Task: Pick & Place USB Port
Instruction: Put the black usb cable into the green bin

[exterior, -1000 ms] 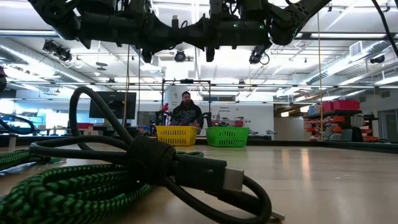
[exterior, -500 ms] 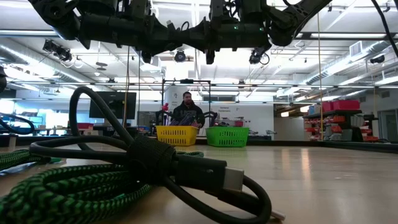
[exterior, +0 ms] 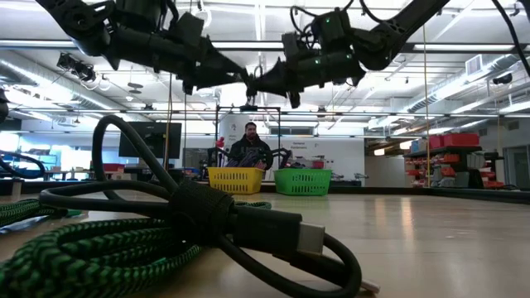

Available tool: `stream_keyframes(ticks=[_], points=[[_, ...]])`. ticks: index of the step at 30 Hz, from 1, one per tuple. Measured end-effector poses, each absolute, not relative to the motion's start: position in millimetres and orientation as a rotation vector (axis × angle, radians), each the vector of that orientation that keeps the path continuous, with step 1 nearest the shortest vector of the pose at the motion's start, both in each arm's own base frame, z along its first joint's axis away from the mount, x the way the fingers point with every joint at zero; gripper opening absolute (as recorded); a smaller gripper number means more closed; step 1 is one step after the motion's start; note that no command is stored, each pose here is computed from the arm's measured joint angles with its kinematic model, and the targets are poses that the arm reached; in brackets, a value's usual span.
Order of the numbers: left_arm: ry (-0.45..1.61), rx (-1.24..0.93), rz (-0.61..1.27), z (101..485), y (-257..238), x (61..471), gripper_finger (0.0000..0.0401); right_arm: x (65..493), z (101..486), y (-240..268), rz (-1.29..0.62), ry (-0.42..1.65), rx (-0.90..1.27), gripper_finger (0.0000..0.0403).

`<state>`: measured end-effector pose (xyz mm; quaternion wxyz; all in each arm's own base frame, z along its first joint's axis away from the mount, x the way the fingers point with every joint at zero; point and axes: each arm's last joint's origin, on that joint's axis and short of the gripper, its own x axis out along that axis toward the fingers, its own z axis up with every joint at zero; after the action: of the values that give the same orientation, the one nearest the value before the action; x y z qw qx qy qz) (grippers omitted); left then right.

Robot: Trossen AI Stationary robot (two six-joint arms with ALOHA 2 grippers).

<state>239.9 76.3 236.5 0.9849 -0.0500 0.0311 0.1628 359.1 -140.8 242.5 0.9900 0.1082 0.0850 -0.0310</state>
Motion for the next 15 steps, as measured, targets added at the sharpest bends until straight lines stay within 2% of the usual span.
stream_keyframes(ticks=[5, 15], points=[[0.133, -0.117, 0.39, 229.3, 87.0, 235.4, 0.0216, 346.4, 233.7, -165.1, -0.153, 0.25, 0.254, 0.0001], [0.237, -0.167, 0.389, 218.8, 86.4, 233.3, 0.0211, 309.7, 212.4, -213.3, -0.489, 0.459, 0.311, 0.0001]])
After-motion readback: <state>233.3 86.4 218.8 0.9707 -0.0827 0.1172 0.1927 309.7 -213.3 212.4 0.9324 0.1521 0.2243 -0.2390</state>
